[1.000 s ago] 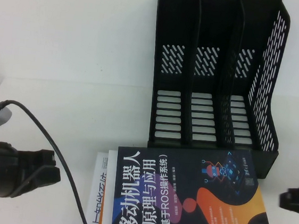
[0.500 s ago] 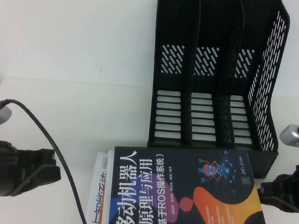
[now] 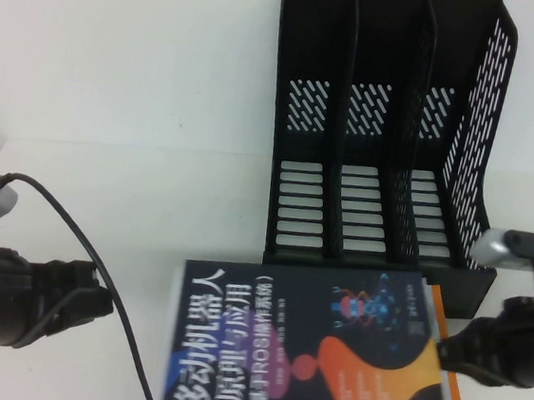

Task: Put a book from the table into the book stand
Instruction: Push book with right arm

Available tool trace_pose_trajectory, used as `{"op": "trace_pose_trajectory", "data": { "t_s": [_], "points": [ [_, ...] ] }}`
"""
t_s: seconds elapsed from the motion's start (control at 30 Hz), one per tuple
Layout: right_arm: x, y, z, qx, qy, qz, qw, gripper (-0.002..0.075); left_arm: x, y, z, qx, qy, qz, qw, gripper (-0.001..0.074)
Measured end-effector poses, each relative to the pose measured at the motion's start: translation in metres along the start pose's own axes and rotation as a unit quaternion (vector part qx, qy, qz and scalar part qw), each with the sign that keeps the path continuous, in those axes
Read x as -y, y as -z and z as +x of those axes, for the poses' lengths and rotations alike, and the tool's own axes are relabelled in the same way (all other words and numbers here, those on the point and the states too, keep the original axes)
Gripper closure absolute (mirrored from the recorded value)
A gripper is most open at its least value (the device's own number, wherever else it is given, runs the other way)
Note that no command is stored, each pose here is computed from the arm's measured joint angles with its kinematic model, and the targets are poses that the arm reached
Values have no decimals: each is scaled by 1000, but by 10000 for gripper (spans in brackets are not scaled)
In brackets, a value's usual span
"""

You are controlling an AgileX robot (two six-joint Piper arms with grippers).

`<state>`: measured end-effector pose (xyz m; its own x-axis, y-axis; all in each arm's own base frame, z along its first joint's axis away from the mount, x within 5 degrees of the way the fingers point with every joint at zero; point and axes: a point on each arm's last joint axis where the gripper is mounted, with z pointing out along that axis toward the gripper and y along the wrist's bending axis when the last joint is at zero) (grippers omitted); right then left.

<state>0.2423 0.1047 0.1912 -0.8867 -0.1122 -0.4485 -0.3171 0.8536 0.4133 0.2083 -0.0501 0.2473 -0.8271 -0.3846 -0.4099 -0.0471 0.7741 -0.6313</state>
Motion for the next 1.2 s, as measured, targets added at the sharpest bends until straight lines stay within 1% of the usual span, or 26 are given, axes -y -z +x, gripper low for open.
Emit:
{"op": "trace_pose_trajectory", "data": {
  "t_s": [0.1, 0.17, 0.27, 0.47, 0.77, 0.97, 1.2],
  "points": [
    [-11, -4, 1, -2, 10, -7, 1000, 729, 0, 0, 0, 1, 0, 0, 1000, 462],
    [-13, -5, 2, -1, 9, -7, 1000, 729, 0, 0, 0, 1, 1, 0, 1000, 406],
    [-14, -6, 1, 2, 8, -5, 1000, 729, 0, 0, 0, 1, 1, 0, 1000, 370],
    [-17, -3, -4, 3, 13, -11, 1000, 729, 0, 0, -1, 3, 1, -1, 1000, 357],
    [-21, -1, -3, -35, 16, -25, 999, 729, -1, 0, 0, 2, -5, -5, 1000, 353],
    [-23, -3, -3, -38, 16, -26, 999, 729, -1, 0, 0, 1, -4, -6, 1000, 353],
    [-38, -17, -17, -44, 32, -39, 998, 729, -3, -4, 0, -8, 6, -5, 1000, 353]
  ]
}}
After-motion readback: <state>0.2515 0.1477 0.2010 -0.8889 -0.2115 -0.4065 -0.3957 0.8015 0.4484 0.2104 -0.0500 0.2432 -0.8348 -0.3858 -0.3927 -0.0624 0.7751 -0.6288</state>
